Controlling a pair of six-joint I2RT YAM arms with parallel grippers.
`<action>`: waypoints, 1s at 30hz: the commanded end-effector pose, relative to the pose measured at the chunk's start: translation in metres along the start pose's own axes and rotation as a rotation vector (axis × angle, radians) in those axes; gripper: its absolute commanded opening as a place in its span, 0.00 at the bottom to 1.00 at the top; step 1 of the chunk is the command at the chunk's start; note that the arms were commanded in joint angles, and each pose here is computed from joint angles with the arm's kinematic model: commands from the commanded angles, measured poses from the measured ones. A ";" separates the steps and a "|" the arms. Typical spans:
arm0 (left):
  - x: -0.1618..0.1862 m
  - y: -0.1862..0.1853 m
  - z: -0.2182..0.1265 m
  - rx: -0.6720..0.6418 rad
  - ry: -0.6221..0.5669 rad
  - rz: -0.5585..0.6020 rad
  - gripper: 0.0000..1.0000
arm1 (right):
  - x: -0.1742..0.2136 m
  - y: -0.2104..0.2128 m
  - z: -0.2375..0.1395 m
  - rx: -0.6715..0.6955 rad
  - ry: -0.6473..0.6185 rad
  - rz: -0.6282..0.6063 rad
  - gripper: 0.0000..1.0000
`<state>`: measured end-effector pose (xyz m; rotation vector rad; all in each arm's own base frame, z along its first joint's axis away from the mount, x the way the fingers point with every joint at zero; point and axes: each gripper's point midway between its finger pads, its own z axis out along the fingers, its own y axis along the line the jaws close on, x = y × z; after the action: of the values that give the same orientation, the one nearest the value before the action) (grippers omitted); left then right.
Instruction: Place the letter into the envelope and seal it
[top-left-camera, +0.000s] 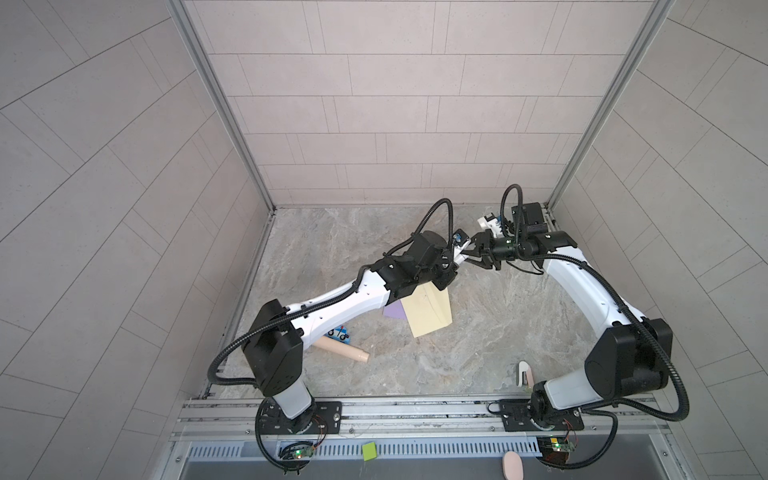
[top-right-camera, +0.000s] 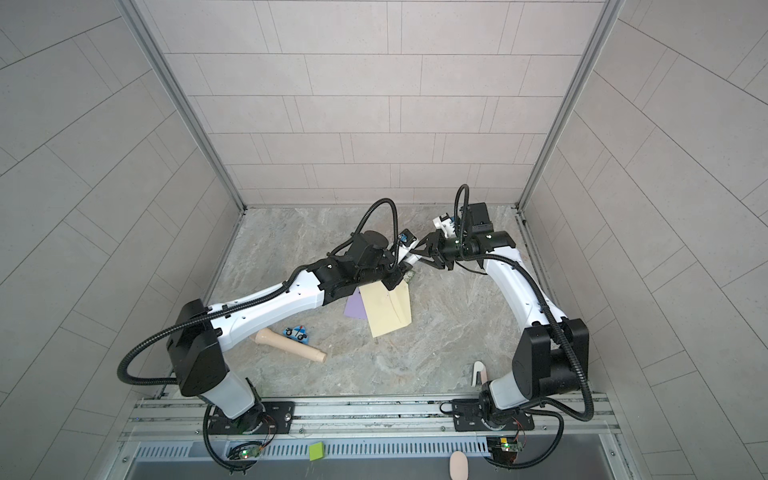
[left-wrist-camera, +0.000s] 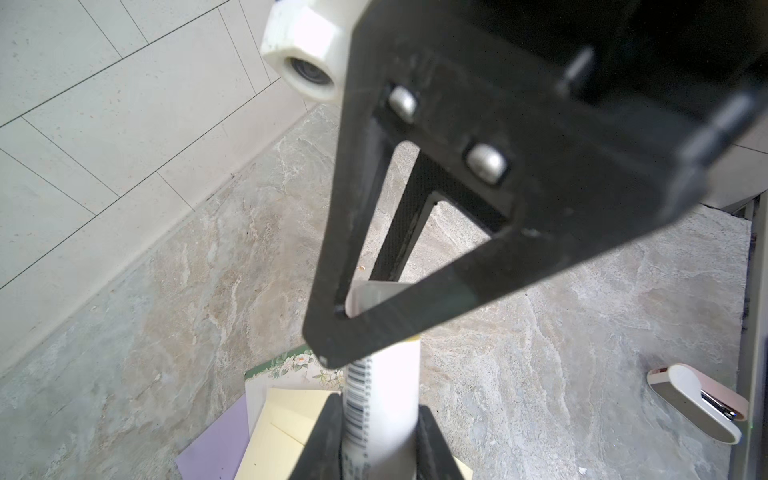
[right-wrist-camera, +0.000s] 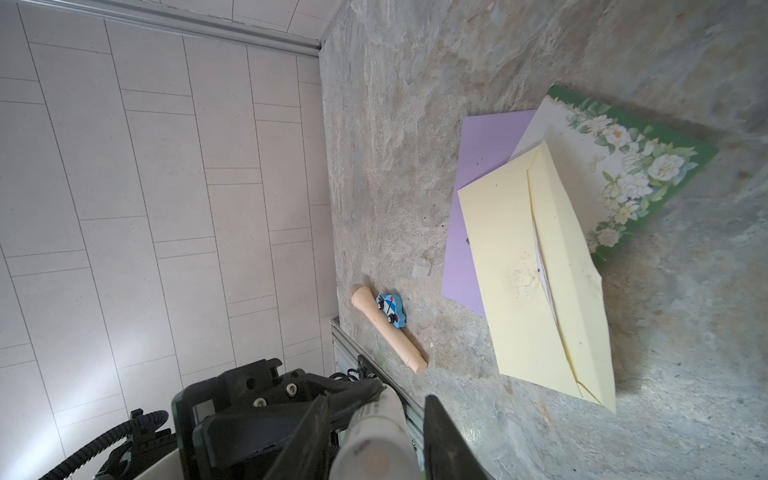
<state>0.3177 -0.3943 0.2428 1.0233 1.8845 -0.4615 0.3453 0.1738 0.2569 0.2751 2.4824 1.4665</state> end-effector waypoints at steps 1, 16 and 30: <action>-0.010 -0.002 -0.009 0.012 -0.032 0.005 0.00 | 0.007 0.007 0.000 -0.016 0.022 -0.031 0.39; -0.004 -0.002 -0.006 0.012 -0.022 0.012 0.04 | 0.022 0.001 0.002 0.023 0.056 -0.055 0.03; 0.091 0.127 -0.047 -0.140 -0.013 -0.967 0.73 | 0.023 -0.035 0.049 0.436 -0.092 -0.367 0.00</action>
<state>0.3696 -0.2676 0.2119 0.2841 2.1768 -0.7361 0.3259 0.2058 0.2085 0.0344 2.6326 1.0097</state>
